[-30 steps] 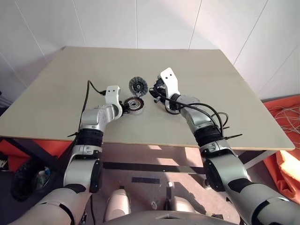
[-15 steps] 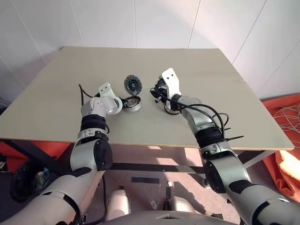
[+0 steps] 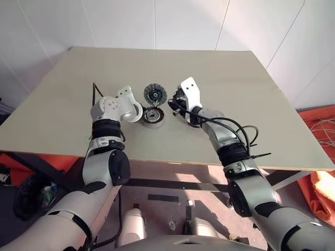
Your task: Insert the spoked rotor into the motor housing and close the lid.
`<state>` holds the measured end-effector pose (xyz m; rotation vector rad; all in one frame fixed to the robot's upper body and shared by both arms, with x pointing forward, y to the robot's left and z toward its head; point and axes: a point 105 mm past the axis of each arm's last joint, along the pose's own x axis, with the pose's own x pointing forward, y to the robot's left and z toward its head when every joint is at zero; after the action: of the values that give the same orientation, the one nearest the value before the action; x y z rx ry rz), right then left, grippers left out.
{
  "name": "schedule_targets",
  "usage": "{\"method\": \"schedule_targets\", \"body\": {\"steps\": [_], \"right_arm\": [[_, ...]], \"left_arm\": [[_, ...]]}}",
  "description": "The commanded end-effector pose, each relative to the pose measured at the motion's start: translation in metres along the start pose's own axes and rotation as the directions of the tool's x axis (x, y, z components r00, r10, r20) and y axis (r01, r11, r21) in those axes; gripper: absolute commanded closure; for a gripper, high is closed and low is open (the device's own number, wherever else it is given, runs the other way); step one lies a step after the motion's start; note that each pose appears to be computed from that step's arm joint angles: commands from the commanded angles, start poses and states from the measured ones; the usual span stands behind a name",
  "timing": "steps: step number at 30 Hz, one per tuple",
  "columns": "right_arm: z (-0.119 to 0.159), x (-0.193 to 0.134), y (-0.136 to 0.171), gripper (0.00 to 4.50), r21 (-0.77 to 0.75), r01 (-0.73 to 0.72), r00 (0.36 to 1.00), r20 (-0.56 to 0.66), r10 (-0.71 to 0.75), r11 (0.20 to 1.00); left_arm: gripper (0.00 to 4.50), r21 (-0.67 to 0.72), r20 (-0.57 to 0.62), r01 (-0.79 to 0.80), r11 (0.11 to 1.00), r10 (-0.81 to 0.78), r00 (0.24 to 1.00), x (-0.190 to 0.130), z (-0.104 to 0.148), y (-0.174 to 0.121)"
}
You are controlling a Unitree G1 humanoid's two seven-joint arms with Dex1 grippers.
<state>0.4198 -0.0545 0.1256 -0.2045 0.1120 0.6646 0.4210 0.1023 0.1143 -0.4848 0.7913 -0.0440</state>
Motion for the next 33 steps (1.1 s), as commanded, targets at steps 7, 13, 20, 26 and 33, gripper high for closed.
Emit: {"method": "schedule_targets", "body": {"steps": [7, 13, 20, 26, 33], "right_arm": [[0.023, -0.003, -0.006, 3.85, -0.019, 0.019, 0.997, 0.08, -0.018, 1.0], [0.024, -0.002, -0.005, 3.85, -0.019, 0.02, 0.996, 0.082, -0.018, 1.0], [0.026, -0.002, -0.006, 3.85, -0.02, 0.024, 0.996, 0.088, -0.022, 1.0], [0.026, -0.003, -0.006, 3.85, -0.019, 0.029, 0.995, 0.093, -0.027, 0.999], [0.026, -0.003, -0.009, 3.85, -0.016, 0.041, 0.995, 0.095, -0.039, 0.999]], "left_arm": [[2.82, -0.059, 0.041, -0.001, 0.998, 0.004, 0.999, -0.007, 0.011, 0.0], [2.82, -0.12, -0.001, -0.049, 0.992, 0.049, 0.999, -0.001, 0.001, 0.01], [2.82, -0.074, -0.054, -0.043, 0.996, 0.039, 0.998, 0.003, -0.015, 0.002], [2.82, -0.041, -0.067, -0.043, 0.998, 0.041, 0.997, 0.006, -0.019, 0.004], [3.65, -0.046, -0.054, -0.05, 0.998, 0.048, 0.997, 0.006, -0.016, 0.006]]}}
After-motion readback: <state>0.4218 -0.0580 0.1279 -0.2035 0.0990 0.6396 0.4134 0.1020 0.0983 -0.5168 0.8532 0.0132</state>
